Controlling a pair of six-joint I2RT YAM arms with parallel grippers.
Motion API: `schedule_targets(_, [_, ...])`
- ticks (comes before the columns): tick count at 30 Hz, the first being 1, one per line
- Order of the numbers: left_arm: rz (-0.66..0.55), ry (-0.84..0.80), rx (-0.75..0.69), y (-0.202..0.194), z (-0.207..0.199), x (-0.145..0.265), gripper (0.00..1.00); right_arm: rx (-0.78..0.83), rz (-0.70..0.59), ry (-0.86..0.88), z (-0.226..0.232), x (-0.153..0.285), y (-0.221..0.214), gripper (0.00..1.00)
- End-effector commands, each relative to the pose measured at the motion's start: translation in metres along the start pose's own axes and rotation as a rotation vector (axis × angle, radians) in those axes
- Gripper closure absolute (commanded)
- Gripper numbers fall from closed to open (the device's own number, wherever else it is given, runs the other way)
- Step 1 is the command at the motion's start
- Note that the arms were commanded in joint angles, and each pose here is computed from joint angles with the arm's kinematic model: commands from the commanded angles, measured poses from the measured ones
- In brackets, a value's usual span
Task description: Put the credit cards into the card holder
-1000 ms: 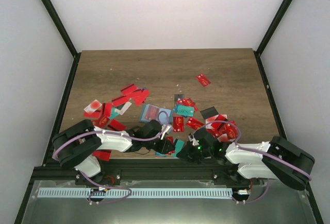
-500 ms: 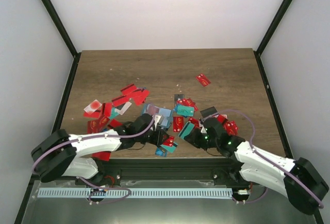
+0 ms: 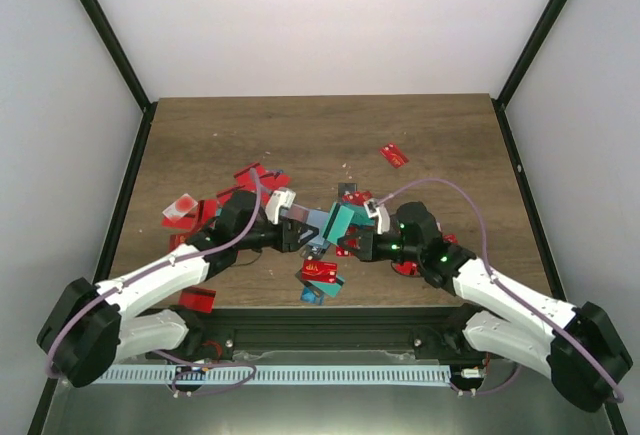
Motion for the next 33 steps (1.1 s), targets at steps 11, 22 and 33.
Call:
schedule_targets(11, [-0.002, -0.371, -0.184, -0.001, -0.049, 0.033, 0.53, 0.330, -0.033, 0.438, 0.055, 0.005, 0.025, 0.99])
schedule_targets(22, [-0.003, -0.421, -0.189, -0.003, -0.054, 0.038, 0.96, 0.364, -0.033, 0.488, 0.061, 0.007, 0.026, 0.99])
schedule_targets(33, [-0.203, 0.128, -0.050, 0.032, 0.013, 0.028, 0.96, 0.248, 0.065, -0.082, -0.007, -0.037, 0.040, 0.43])
Point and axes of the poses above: each gripper's point midway between its finger pads, its own x axis back along the fingers, its own z axis along the line the jaws close on, y = z × x, the point moved 7 cm from there along x, back along the fingers, and after that the axes turned 15 degrees about x, right-handed, at the moved point
